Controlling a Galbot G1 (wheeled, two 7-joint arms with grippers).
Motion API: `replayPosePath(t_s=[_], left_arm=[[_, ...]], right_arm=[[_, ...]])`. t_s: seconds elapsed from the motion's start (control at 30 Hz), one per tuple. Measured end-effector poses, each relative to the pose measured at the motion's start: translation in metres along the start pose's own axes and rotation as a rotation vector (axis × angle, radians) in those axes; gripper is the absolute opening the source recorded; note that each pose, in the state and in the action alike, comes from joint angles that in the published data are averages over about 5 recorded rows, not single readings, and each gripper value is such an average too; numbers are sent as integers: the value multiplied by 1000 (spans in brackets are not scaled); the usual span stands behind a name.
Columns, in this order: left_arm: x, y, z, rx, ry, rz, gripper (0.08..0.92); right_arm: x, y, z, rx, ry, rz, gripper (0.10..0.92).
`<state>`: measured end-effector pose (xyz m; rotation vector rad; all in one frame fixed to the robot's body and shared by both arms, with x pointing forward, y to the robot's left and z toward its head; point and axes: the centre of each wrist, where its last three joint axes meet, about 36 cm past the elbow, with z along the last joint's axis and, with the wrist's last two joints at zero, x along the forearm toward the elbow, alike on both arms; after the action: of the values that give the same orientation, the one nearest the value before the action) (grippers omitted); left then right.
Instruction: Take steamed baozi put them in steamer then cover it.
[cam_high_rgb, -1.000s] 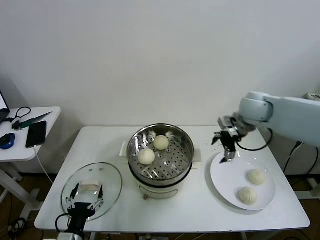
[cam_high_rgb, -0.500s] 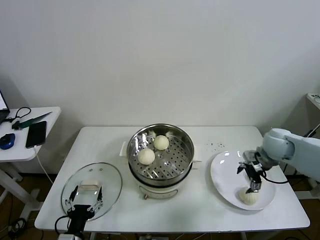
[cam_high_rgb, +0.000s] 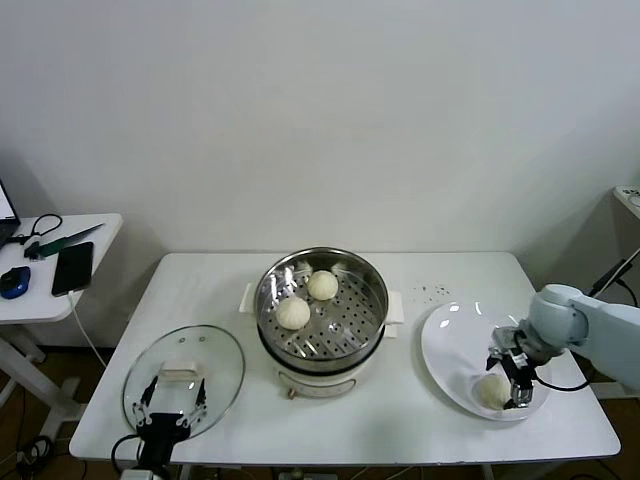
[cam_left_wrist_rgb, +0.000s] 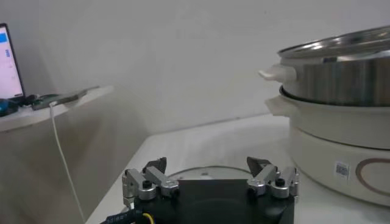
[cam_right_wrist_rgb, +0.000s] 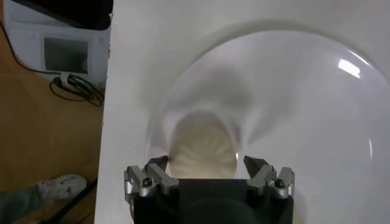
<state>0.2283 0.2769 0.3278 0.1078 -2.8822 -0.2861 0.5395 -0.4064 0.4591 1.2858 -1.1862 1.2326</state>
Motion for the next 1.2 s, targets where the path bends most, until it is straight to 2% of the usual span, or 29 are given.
replayPosePath(t_s=[0.1,0.37,0.67,0.93,1.2], left_arm=[[0,0,1,-1,2,0,823],[1,0,2,-3,4,1,823],[3,0,3,-5,5,2,823],[5,-1,3,-6,7,8,823],[8,-2,3,-9,9,12,823]], right_arm=[[-2,-1,-1,2,-1,-6,806],[-3,-3,-2,8,-3,-18,683],[17,-17,-5,57,-3,3,654],[93,-60,-33,306,7,101,653],[192,-99,-105,697,55,214,653]])
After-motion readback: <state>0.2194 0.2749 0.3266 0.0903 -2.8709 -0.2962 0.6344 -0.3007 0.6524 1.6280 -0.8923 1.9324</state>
